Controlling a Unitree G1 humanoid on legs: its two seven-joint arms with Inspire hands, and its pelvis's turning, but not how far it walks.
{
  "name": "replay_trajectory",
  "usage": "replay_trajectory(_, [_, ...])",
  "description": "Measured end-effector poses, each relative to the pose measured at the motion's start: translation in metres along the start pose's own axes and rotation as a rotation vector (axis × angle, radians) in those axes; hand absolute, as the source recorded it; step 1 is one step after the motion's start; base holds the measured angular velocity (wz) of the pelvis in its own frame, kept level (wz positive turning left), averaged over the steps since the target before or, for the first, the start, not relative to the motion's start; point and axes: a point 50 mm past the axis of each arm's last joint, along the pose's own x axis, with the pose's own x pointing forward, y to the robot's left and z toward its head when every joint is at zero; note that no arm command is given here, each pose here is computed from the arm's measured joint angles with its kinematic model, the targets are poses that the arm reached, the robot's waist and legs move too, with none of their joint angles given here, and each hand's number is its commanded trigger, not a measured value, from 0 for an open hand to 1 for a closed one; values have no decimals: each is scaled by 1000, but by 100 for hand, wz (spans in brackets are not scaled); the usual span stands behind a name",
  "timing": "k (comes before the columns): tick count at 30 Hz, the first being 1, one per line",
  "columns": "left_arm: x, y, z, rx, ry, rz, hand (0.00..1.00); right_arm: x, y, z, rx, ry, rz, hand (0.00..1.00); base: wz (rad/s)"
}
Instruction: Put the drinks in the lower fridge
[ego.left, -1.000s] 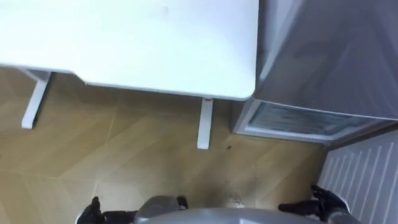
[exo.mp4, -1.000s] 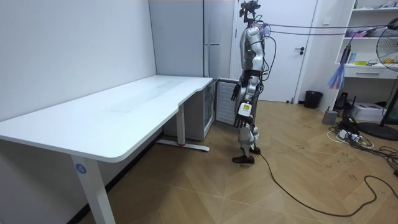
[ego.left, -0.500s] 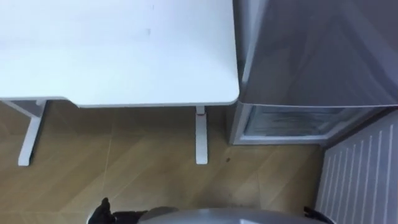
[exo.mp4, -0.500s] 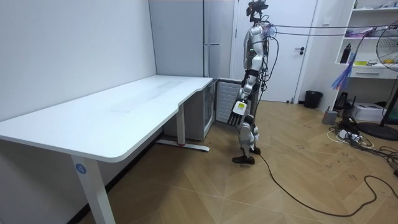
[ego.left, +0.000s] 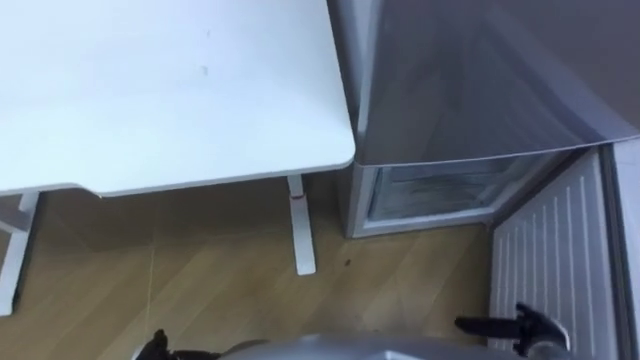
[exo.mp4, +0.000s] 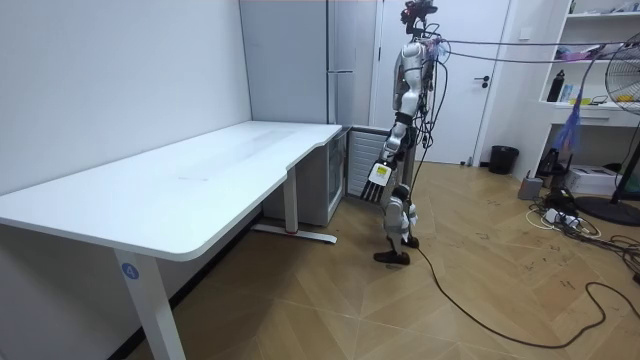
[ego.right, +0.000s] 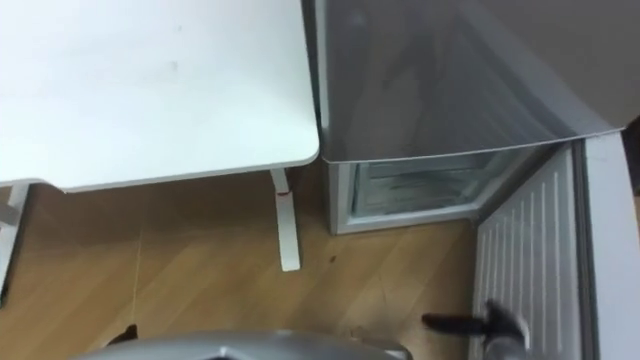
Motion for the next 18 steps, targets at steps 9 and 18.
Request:
replay_trajectory(9, [1,14,8,71,-27,15,0,-10,-39,68,-29,-329,-205,0,-10])
replay_trajectory(18, [0,25,5,22,-22,53,0,-14,-78,69,44,-344,-386,0,-6])
